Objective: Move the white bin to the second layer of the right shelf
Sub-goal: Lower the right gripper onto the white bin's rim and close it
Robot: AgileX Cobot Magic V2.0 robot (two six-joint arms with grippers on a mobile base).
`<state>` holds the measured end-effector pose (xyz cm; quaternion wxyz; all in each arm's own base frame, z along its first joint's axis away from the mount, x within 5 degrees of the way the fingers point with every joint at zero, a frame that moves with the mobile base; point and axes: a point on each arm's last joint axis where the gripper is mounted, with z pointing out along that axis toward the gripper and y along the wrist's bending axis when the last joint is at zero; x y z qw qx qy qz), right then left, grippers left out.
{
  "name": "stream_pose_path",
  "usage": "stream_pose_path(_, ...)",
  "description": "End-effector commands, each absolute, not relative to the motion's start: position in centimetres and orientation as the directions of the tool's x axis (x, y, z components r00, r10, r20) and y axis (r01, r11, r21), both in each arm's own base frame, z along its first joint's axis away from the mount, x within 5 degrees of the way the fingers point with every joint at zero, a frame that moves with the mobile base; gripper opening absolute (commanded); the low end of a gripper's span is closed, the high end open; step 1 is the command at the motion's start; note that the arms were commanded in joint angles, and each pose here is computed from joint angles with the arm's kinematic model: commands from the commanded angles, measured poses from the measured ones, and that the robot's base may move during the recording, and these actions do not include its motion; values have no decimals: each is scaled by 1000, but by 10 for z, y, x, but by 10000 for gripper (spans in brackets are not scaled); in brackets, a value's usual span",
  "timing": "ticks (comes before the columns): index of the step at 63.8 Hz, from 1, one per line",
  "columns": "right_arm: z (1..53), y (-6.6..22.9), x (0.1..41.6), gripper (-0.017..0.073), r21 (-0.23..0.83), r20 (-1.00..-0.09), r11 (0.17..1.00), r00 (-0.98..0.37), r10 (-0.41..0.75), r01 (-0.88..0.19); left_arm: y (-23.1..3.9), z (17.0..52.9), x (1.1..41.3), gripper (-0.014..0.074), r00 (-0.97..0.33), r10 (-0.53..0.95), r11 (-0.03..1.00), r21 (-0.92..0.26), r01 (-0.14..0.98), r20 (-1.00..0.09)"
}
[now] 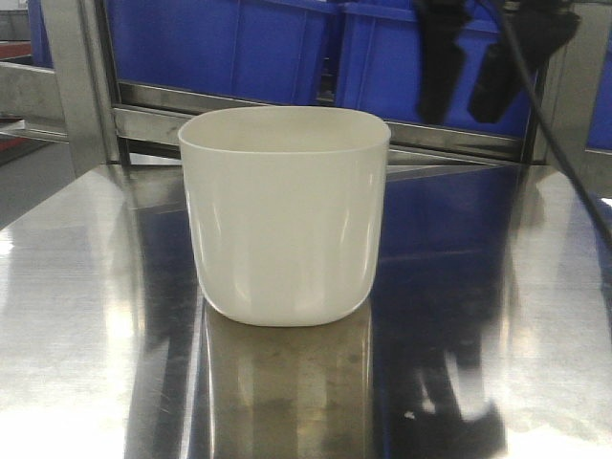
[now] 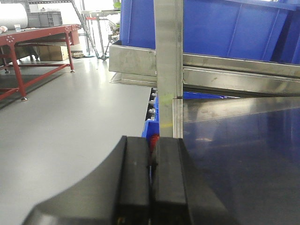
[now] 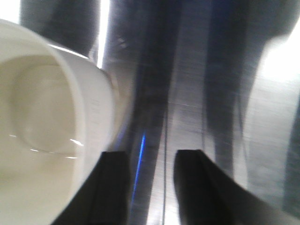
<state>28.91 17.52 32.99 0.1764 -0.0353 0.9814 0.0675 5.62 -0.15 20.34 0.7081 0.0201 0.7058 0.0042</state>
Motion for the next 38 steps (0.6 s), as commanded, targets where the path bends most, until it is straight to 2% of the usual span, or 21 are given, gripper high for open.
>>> stream_pose_path(1, 361, 180, 285, 406, 194, -431, 974, -902, -20, -114, -1, 199, 57, 85, 64, 24, 999, 26, 19, -998)
stream_pose_path(10, 366, 191, 286, 404, 237, -436, 962, -900, -18, -134, -1, 199, 57, 85, 64, 24, 999, 26, 19, -998)
stream_pose_path(38, 321, 209, 309, 404, 204, -338, 975, -941, -14, -87, -1, 199, 57, 85, 64, 24, 999, 26, 19, -998)
